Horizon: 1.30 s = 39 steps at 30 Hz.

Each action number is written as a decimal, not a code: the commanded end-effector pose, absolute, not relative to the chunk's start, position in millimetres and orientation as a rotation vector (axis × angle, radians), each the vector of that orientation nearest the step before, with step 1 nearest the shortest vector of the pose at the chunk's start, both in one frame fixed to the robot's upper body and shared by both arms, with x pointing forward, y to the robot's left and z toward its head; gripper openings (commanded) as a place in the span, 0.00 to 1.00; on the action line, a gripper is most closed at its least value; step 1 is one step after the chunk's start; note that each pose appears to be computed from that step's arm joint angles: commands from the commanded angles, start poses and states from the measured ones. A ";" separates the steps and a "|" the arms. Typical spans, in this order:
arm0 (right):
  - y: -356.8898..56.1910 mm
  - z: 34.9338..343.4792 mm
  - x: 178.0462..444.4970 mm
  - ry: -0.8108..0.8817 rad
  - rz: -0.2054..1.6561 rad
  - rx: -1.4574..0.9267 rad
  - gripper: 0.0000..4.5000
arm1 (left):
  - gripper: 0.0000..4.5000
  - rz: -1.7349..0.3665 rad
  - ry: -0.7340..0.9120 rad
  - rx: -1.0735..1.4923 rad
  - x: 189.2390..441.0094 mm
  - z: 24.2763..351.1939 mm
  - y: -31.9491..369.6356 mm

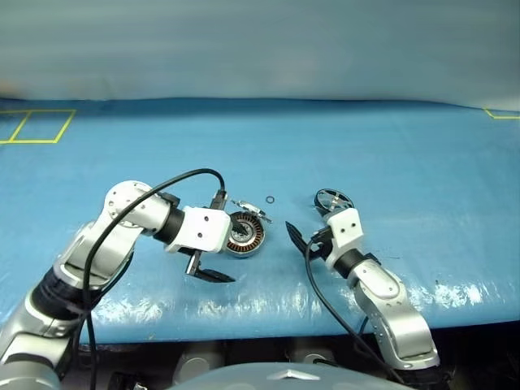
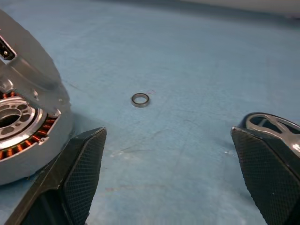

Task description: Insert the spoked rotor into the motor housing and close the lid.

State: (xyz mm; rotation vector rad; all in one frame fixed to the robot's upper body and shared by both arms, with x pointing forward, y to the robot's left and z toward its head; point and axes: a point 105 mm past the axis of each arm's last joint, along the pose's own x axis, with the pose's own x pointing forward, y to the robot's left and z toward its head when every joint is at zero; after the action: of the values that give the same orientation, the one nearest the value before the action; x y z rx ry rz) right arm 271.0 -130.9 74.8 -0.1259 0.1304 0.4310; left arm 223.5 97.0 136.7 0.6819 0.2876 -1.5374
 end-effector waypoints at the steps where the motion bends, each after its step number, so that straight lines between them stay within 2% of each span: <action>1: -129.1 96.5 275.2 0.066 0.431 -0.124 1.00 | 0.99 -1.381 0.245 0.575 219.5 139.0 105.6; 7: -115.0 104.9 285.8 0.067 0.466 -0.127 1.00 | 0.99 -1.209 0.256 0.389 199.3 115.6 111.7; 13: -112.5 105.8 309.4 0.116 0.433 -0.176 1.00 | 0.99 -1.052 0.148 0.319 190.1 105.6 113.7; 18: -103.2 108.4 327.9 0.157 0.483 -0.177 1.00 | 0.99 -0.913 0.079 0.227 193.6 102.2 118.8; 25: -94.3 91.7 348.8 0.226 0.551 -0.232 1.00 | 0.99 -0.872 0.069 0.149 188.7 82.8 122.4; 31: -84.4 74.5 358.7 0.267 0.587 -0.245 1.00 | 0.99 -0.785 0.027 0.147 190.9 67.7 128.7; 39: -71.9 70.0 364.8 0.275 0.603 -0.193 1.00 | 0.99 -0.663 -0.007 0.123 198.2 60.3 139.7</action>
State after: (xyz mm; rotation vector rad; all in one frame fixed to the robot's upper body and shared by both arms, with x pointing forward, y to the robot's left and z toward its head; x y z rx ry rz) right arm 360.9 -76.1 59.1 -0.2030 0.3186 0.5950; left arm 197.0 139.3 53.5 0.1109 0.0338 -0.6731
